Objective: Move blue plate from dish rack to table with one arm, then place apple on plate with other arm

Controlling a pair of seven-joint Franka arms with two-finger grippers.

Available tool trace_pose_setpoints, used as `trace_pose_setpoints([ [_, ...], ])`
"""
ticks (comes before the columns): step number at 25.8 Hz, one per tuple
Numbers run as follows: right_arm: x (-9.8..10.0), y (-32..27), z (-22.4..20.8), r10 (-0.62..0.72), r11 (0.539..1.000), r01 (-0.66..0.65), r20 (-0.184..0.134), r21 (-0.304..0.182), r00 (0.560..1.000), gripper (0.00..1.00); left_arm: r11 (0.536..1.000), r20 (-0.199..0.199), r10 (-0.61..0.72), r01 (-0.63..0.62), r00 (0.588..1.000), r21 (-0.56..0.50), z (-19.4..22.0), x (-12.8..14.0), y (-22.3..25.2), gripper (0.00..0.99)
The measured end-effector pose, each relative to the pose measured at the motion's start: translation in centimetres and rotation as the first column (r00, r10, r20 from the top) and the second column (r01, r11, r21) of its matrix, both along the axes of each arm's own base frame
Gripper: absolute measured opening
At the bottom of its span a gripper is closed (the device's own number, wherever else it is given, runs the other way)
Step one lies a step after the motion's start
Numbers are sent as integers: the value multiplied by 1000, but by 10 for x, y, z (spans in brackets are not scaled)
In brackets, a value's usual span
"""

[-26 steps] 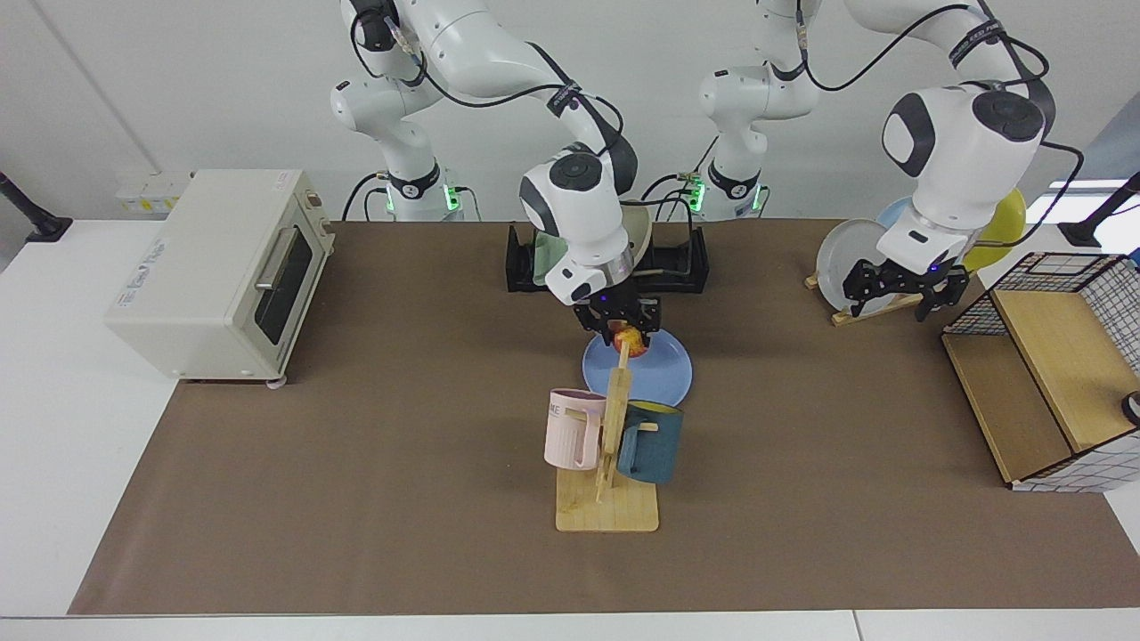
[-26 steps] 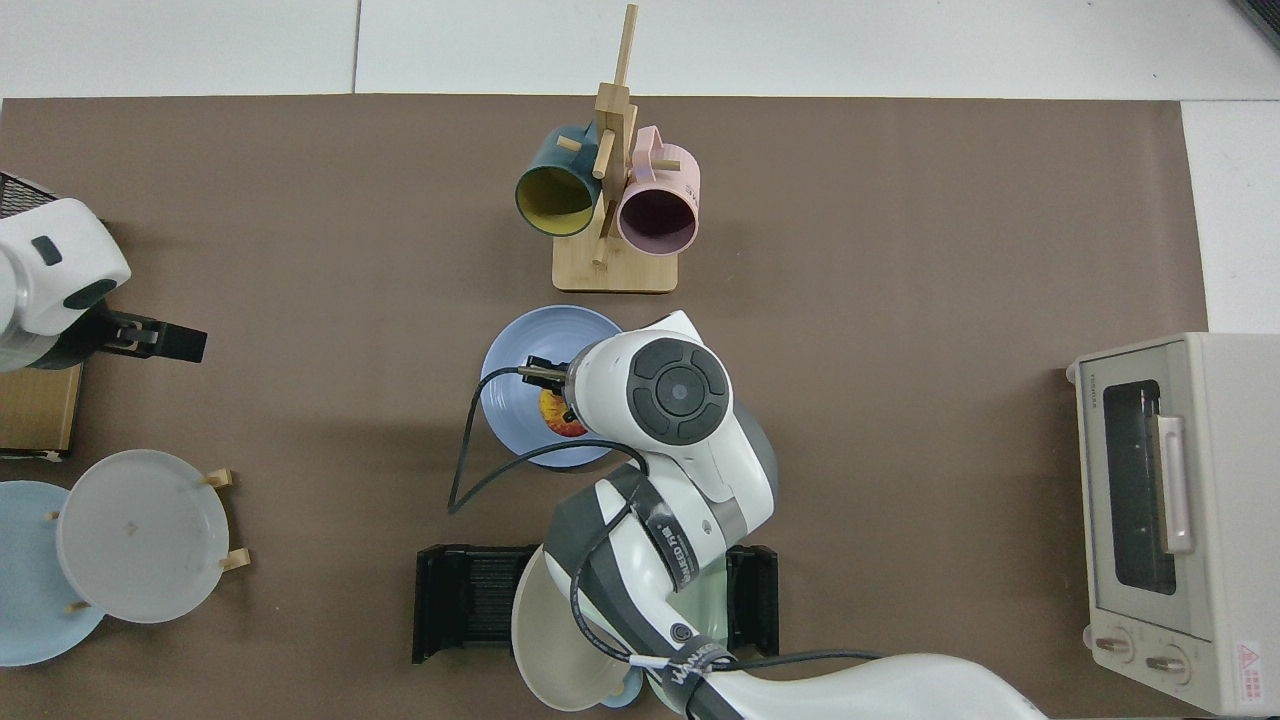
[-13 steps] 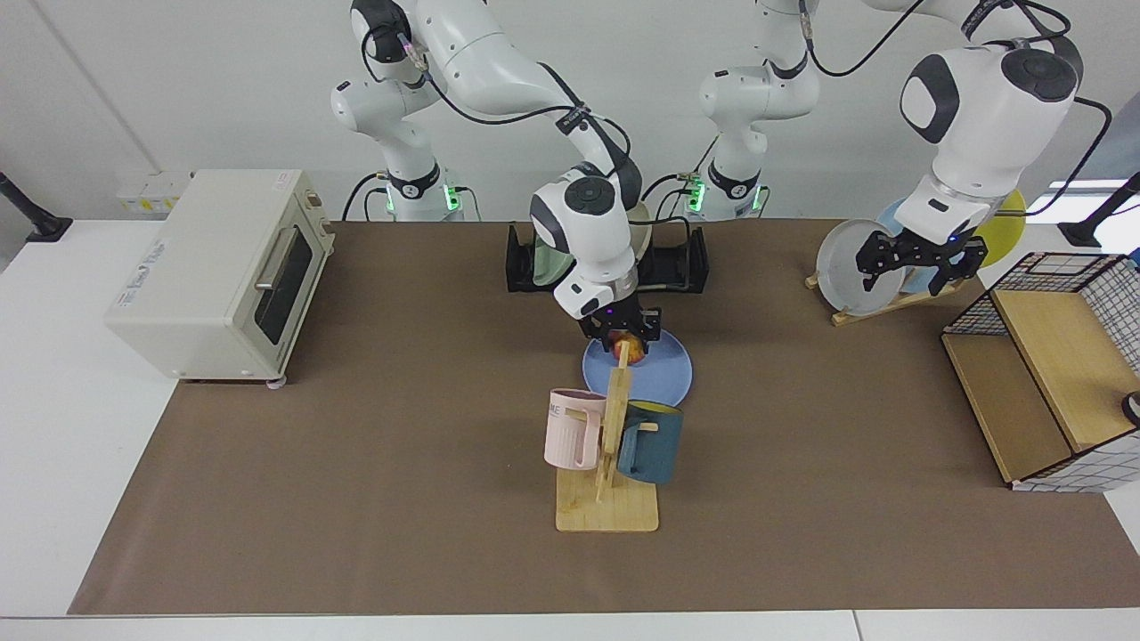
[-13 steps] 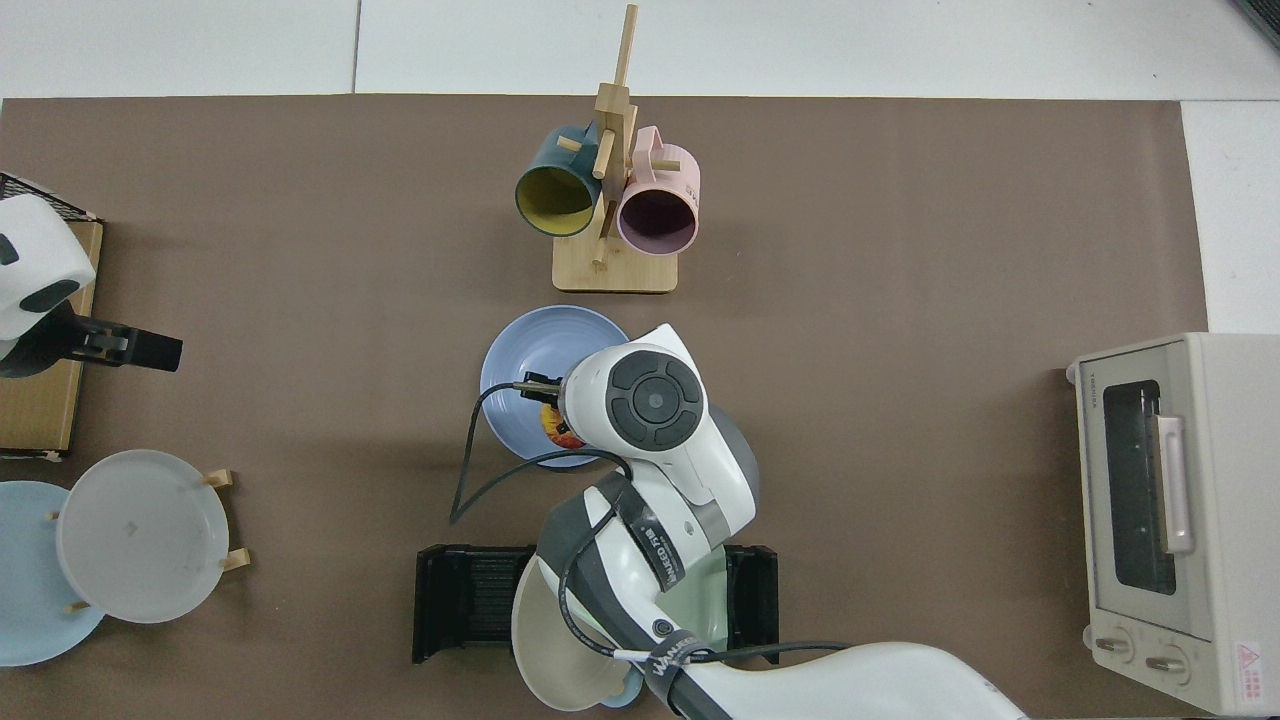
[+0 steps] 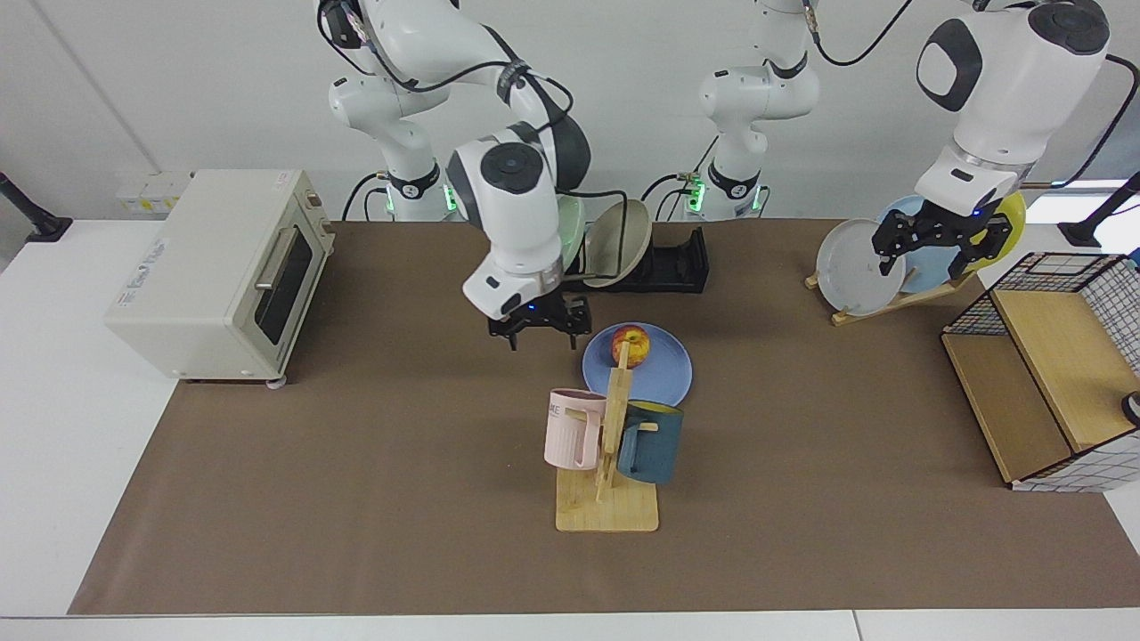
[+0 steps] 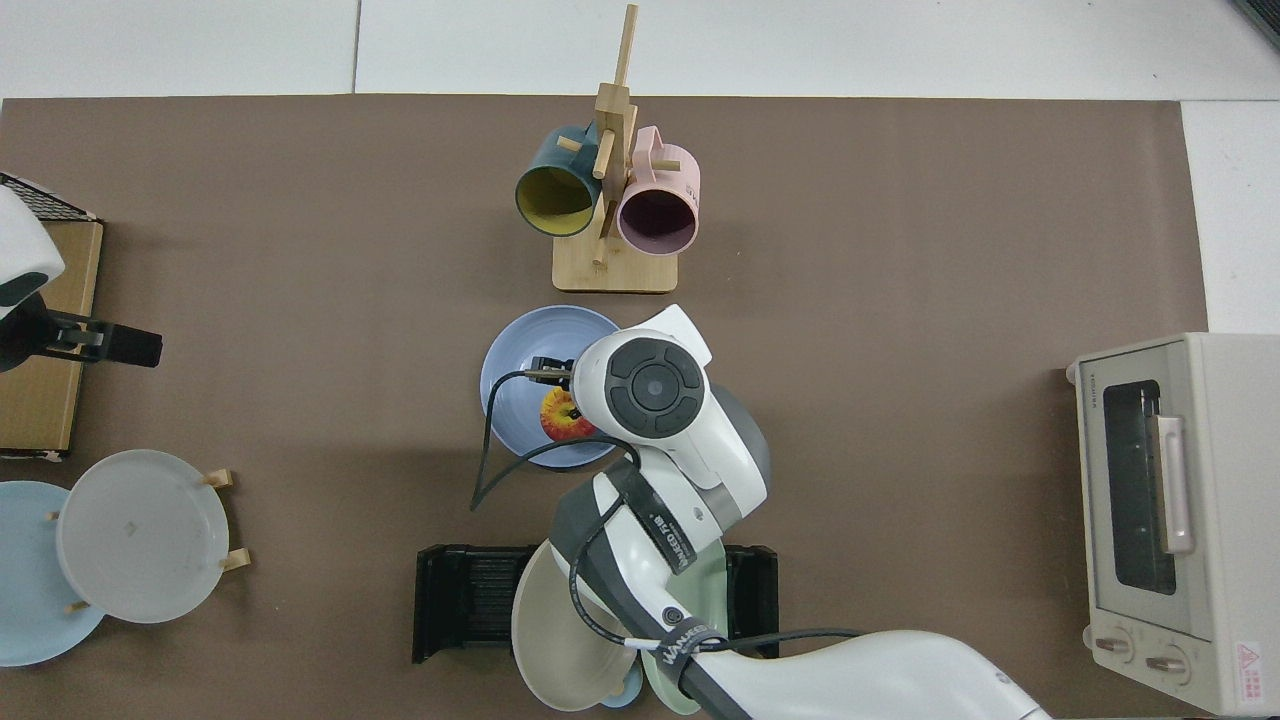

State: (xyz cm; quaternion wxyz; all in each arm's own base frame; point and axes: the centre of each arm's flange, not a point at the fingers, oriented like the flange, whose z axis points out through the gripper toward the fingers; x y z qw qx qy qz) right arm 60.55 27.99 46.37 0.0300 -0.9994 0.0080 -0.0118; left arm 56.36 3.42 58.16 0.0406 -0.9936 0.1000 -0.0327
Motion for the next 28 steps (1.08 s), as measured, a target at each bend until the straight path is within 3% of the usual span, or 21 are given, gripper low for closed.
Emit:
trace_pose_setpoints([
  [8, -19, -131, 87, 188, 980, -193, -92, -52, 978, 1000, 1000, -1, 1, -1, 1000, 0, 1, 0, 0, 991],
  [13, -34, -206, 133, 213, 973, -218, -69, -72, 975, 1000, 1000, 4, 3, -3, 1000, 0, 6, 0, 1, 991],
  [18, -48, -232, 155, 192, 975, -196, -48, -106, 980, 1000, 1000, 8, 10, -10, 1000, -1, 7, 0, -1, 991],
  [28, -50, -240, 150, 181, 974, -188, -62, -125, 981, 1000, 1000, 11, 12, -12, 1000, -2, 27, -2, -7, 991],
])
